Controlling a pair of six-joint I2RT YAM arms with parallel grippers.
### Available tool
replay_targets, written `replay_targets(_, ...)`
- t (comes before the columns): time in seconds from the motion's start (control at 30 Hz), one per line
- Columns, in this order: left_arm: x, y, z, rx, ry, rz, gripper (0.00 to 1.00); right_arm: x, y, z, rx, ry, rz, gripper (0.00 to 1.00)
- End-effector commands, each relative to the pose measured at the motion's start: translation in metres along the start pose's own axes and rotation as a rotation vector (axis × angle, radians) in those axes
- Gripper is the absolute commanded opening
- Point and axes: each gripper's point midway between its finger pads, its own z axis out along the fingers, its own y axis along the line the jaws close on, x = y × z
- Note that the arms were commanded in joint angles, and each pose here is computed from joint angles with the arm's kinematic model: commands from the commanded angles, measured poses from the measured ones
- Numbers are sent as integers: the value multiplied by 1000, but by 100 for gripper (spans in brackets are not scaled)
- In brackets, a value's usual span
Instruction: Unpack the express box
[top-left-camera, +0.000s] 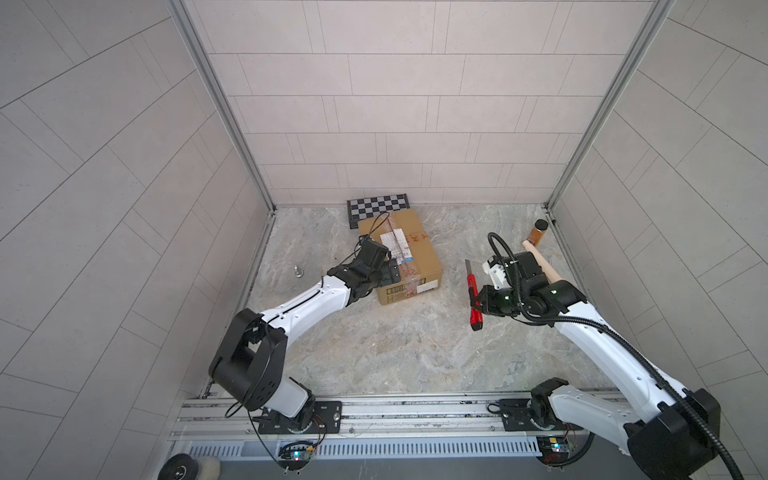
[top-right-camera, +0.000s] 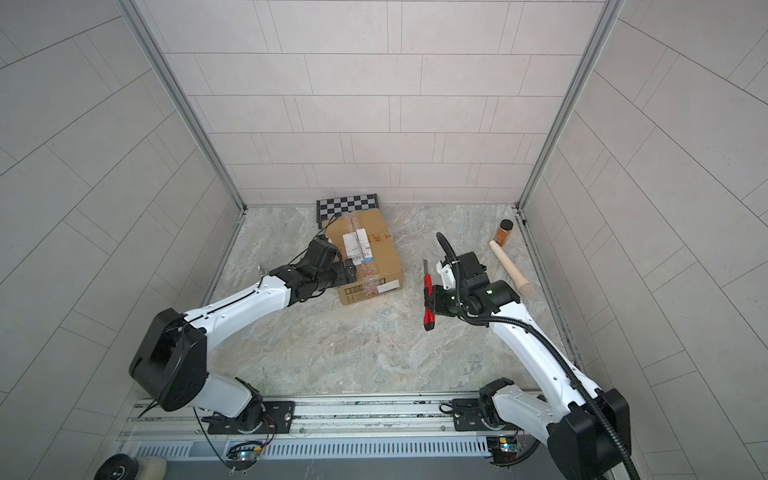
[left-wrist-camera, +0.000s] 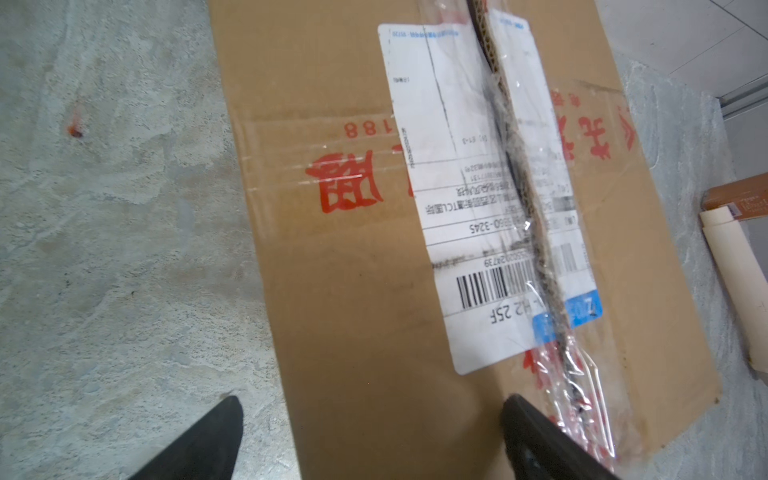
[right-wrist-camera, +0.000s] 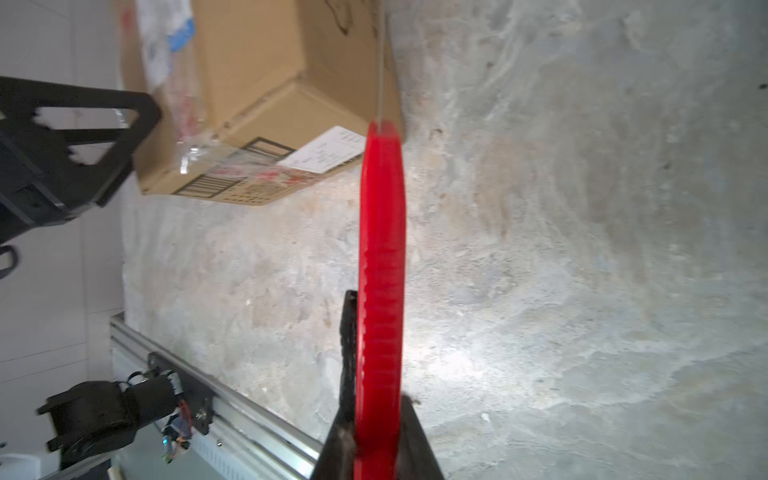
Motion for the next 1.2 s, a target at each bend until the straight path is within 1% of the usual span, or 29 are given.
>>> replay_targets(0.0, 45, 41, 15, -147, 128, 33, 100, -6, -23, 18, 92, 32, -63, 0)
replay_targets(0.13, 48, 39, 14, -124, 128, 36, 100, -26, -37, 46, 130, 68, -38, 0)
replay_targets(0.23, 47, 35, 12, -98, 120, 34, 100, -37, -38, 68, 126, 140, -49, 0)
replay_targets(0.33, 44, 30, 9, -61, 103, 31, 100, -49, -38, 90, 100, 144, -50, 0)
replay_targets(0.4, 42, 27, 8, -44, 96, 28, 100, -56, -41, 98, 118, 145, -59, 0)
replay_targets(0.5, 42, 23, 7, -21, 96, 25, 100, -66, -49, 105, 165, 138, -77, 0)
replay_targets(0.63, 42, 17, 8, 16, 91, 14, 100, -71, -59, 117, 205, 147, -76, 0)
replay_targets(0.67, 41, 16, 7, 27, 89, 9, 100, -72, -61, 118, 213, 144, -75, 1)
replay_targets(0.77, 40, 14, 7, 62, 81, -13, 100, -74, -67, 122, 245, 144, -75, 10)
replay_targets(0.83, 39, 14, 7, 79, 81, -28, 100, -76, -69, 124, 253, 145, -74, 14)
replay_targets(1.03, 41, 13, 7, 122, 90, -60, 100, -76, -75, 131, 274, 154, -66, 14)
replay_targets(1.07, 35, 23, 9, 108, 80, -86, 100, -76, -77, 132, 276, 154, -65, 14)
replay_targets(1.17, 34, 24, 7, 114, 78, -92, 100, -76, -79, 137, 276, 159, -61, 16)
